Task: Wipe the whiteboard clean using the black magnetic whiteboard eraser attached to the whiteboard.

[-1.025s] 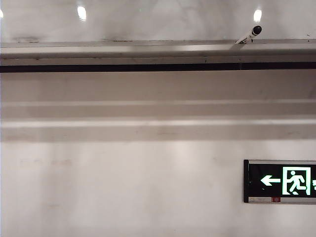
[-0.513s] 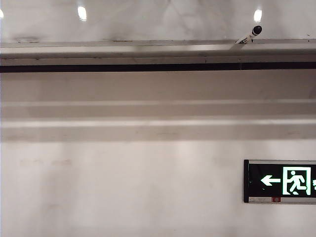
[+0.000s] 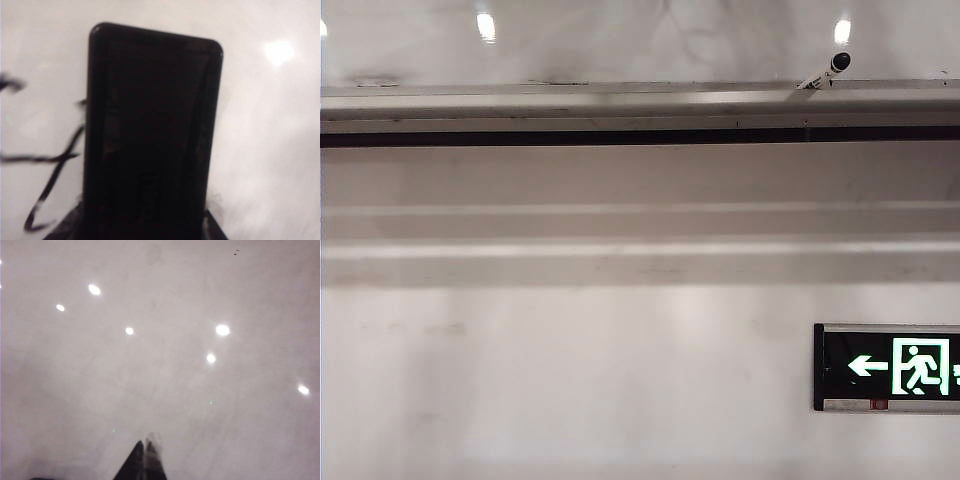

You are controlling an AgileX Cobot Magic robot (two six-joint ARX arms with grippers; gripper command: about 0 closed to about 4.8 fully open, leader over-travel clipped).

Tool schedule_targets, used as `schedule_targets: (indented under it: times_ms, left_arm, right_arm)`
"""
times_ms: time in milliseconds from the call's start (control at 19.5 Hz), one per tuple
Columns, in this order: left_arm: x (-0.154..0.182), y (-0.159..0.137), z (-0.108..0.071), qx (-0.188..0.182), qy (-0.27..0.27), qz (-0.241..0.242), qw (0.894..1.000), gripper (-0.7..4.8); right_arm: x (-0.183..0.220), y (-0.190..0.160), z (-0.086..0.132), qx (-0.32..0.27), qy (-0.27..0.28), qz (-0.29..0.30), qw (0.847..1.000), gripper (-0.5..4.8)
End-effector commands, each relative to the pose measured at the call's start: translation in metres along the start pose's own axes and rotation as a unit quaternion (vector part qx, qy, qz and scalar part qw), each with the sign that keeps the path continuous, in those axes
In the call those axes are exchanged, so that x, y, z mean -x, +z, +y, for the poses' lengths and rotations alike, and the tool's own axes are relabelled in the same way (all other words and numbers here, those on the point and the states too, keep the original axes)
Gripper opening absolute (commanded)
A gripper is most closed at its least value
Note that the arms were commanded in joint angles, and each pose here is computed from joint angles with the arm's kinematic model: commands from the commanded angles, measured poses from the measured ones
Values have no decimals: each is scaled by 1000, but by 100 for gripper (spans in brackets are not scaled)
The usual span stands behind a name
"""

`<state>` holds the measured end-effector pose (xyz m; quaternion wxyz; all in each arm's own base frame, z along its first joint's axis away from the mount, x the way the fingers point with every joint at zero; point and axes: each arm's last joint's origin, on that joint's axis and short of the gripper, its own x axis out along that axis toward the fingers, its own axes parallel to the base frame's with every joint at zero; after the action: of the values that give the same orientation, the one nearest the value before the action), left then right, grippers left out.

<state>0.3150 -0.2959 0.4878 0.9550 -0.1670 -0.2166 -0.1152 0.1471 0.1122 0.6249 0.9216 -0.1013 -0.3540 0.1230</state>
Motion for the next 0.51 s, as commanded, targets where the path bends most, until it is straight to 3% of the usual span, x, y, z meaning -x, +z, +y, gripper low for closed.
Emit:
schedule_targets:
  times_ms: [51, 154, 308, 513]
  left_arm:
    - [0, 13, -2, -142, -54, 29, 988, 126]
    - [-3, 22, 1, -206, -92, 56, 973, 128]
    - [-9, 28, 14, -241, -111, 98, 959, 128]
    - [-15, 47, 43, -241, -77, 122, 960, 129]
  right_arm:
    - [2, 4, -2, -5, -3, -8, 1000, 0]
    - [2, 4, -2, -5, -3, -8, 1000, 0]
    - [2, 4, -2, -5, -3, -9, 1000, 0]
    - [2, 4, -2, -5, -3, -9, 1000, 0]
